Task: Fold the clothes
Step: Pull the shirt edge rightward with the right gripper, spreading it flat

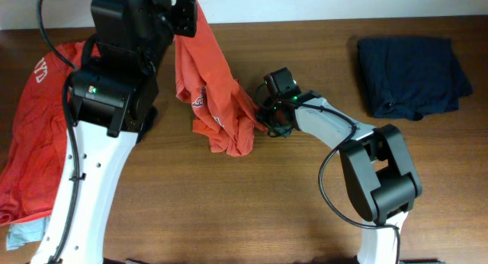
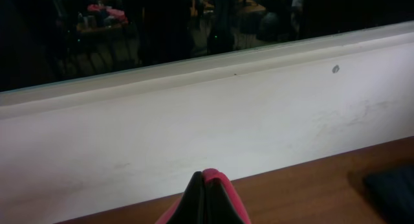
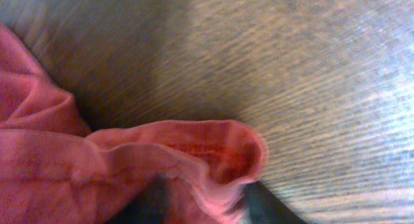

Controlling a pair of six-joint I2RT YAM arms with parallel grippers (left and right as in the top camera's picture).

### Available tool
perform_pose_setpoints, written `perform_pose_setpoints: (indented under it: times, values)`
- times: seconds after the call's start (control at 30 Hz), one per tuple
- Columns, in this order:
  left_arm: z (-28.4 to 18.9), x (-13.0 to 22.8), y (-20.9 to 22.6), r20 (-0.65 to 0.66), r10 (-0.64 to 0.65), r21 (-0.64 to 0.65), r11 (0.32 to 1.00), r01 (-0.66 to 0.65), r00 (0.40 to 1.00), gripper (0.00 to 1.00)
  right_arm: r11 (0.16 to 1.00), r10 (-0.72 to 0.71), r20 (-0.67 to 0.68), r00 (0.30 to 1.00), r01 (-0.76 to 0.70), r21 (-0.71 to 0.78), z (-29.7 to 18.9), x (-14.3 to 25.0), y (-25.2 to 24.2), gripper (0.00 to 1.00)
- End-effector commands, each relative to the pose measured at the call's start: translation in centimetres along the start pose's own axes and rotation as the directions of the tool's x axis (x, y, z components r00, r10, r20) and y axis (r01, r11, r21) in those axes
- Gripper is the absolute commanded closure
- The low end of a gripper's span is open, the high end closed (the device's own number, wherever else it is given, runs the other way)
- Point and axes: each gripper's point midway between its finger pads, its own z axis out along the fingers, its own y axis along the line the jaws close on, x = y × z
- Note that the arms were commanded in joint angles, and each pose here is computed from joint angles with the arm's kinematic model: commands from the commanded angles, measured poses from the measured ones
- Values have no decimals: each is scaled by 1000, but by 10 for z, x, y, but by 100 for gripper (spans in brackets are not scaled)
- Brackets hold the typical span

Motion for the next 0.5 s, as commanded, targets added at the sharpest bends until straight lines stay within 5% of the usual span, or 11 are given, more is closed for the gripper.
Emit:
perform_pose_setpoints:
  times: [0.0, 0.1, 0.3, 0.47]
  values:
    - [-18, -20, 3, 51, -16, 1, 1000, 16, 999, 99, 996, -79, -6, 997, 79, 35, 10, 4, -8, 76]
    - [-18, -16, 4, 35, -13, -3, 1000, 13, 999, 99, 987, -159, -7, 987, 159, 35, 10, 3, -8, 96]
    - [-19, -4, 16, -17, 27, -75, 997, -28, 999, 99, 948, -316, 13, 949, 316, -25, -20, -28, -4, 96]
    - [-24, -4, 38, -42, 108, -201, 973, -114, 993, 99, 907, -393, 69, 917, 399, -137, -103, -83, 7, 96]
